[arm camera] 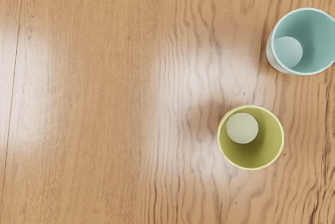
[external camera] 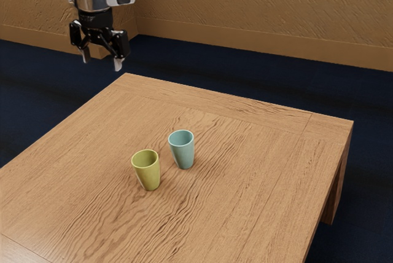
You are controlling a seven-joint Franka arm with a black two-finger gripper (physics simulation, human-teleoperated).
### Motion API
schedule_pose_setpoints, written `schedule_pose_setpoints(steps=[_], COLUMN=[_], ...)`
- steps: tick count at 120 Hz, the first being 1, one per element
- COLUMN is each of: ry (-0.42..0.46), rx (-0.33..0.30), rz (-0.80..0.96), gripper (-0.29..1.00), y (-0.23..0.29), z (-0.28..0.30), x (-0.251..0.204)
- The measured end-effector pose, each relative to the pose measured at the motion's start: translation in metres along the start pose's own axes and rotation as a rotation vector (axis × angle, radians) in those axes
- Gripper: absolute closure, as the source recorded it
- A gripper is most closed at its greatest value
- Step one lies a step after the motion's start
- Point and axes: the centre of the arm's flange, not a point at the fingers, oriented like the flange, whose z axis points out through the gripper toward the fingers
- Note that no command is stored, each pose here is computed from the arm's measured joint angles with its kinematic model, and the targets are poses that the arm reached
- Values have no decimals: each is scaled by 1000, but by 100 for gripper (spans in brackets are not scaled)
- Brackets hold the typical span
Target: Place the right cup onto the left cup
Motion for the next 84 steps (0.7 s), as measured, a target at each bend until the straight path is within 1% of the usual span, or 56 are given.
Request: schedule_pose_setpoints(steps=[18, 44, 63, 84], ry=[12, 19, 23, 23], rx=[0, 15, 11, 11], rz=[61, 164, 191, 180], gripper=[0, 0, 0, 0], y=[26, 80, 111, 127], z=[1, 29, 55, 89], x=[2, 20, 35, 51])
